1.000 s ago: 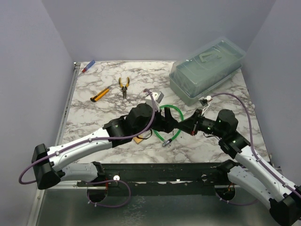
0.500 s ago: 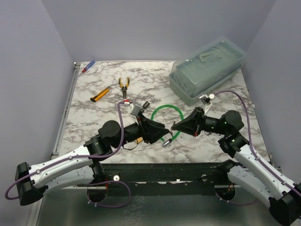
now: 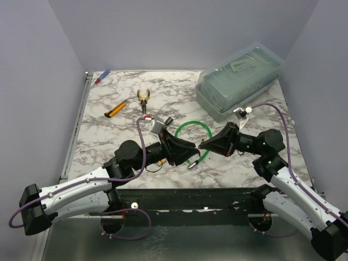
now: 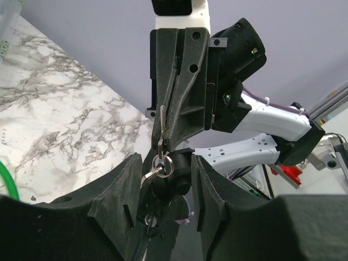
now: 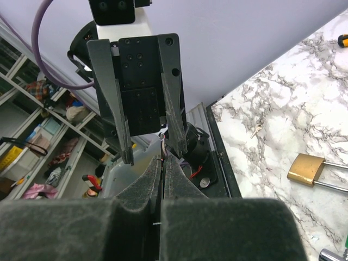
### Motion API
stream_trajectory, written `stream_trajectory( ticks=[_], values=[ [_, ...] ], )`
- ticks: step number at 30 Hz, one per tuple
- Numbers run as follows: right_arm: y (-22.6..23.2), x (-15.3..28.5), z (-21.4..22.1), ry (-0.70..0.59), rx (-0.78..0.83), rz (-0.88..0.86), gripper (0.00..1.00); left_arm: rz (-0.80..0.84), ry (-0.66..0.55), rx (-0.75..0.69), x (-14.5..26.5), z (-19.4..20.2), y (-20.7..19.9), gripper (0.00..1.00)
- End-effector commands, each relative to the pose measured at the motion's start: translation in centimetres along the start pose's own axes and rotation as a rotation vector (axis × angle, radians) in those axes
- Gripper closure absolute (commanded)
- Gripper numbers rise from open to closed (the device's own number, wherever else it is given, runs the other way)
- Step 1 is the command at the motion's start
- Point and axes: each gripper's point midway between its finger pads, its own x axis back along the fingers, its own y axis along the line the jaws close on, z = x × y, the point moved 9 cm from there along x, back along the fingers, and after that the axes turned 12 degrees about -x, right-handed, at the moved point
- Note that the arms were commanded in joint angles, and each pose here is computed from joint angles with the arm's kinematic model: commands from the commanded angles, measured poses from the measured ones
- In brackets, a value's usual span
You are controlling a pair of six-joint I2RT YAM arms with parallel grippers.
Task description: Unlock with the key
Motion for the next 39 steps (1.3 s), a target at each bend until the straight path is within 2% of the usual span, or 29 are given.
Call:
stream_trajectory(
  ticks=[1,8,16,18,25,29,31,32,35,37,39],
  values=[
    [0.5,-0.1,-0.4,-0.024,0.011,-0.004,1.00,0.068,-0.010,0.002,-0.4,0.1,-0.4,0.53],
    [0.4,-0.2,-0.5,-0.034,0.001,0.008,1.00,0.072,0.006,0.000,-0.8,0.8,0.0,0.53],
    [0.4,-0.3,-0.5,-0.026,-0.010,0.000,1.00,0.047,-0.007,-0.013,-1.2,0.9,0.4,0.62],
    [0.4,-0.3,-0.4,-0.023,-0.014,-0.004,1.00,0.033,-0.012,-0.015,-1.2,0.9,0.6,0.66],
    [0.6,-0.2,-0.4,-0.018,-0.024,-0.018,1.00,0.017,-0.024,-0.026,-1.3,0.9,0.8,1.00],
    [0.7,-0.2,-0.3,-0.010,-0.020,-0.026,1.00,0.011,-0.032,-0.033,-1.2,0.8,0.8,1.00],
    [0.8,-0.1,-0.2,-0.001,-0.011,-0.026,0.92,0.017,-0.028,-0.035,-1.1,0.8,0.7,1.00],
    [0.8,-0.1,-0.3,0.000,-0.008,-0.016,0.81,0.019,-0.024,-0.035,-1.1,0.9,0.7,1.00],
    [1.0,-0.1,-0.7,-0.007,0.015,0.021,0.59,0.031,-0.003,-0.038,-0.9,1.0,0.6,1.00],
    [1.3,-0.1,-1.1,-0.019,0.030,0.047,0.52,0.042,0.013,-0.040,-0.7,1.1,0.5,1.00],
    [1.6,-0.1,-1.5,-0.031,0.039,0.069,0.51,0.049,0.029,-0.043,-0.5,1.3,0.4,1.00]
  ],
)
